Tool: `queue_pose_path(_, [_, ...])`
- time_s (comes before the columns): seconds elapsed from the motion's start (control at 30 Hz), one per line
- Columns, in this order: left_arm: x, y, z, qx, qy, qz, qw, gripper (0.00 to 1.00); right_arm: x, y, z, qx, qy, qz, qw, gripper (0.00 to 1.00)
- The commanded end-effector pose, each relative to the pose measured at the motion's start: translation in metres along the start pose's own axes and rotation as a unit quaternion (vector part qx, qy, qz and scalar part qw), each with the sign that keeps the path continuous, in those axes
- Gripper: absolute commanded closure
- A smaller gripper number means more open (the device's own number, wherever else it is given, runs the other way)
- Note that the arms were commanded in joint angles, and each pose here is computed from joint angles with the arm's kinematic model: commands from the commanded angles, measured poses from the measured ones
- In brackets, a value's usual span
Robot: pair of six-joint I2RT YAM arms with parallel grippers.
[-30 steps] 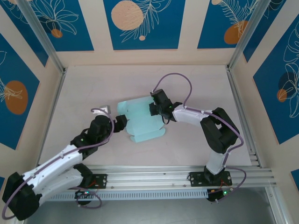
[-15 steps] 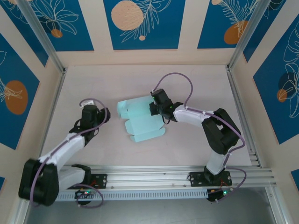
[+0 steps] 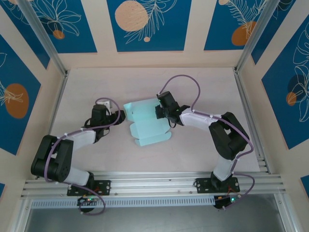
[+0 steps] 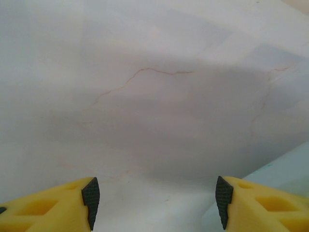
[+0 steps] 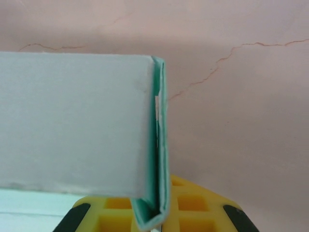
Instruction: Fold the paper box
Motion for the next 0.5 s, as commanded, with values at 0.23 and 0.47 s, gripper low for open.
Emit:
queue_pose_path(0.23, [-0.011,0.004,-0.034,0.076,-0.054,-0.028,0.995,0.34,-0.007,-0.006,0.010,-0.009,-0.006,0.008,1.000,0.94])
queue_pose_path(0.47, [-0.013,0.008,-0.047,0.108,-0.083,-0.038,0.990,0.41,-0.006,-0.006,0.012,-0.011,-0.002,0.014,1.000,0.94])
Point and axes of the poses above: each hand's point on the last joint's axis, 136 mm out from that joint toward the fingers, its own y axis back along the fingers, its own z axis along the line the jaws close on, x = y × z, the point moved 6 cm from there along y, back along the fingers, and after that the axes turned 13 degrees about -y, right-handed, at the moved point
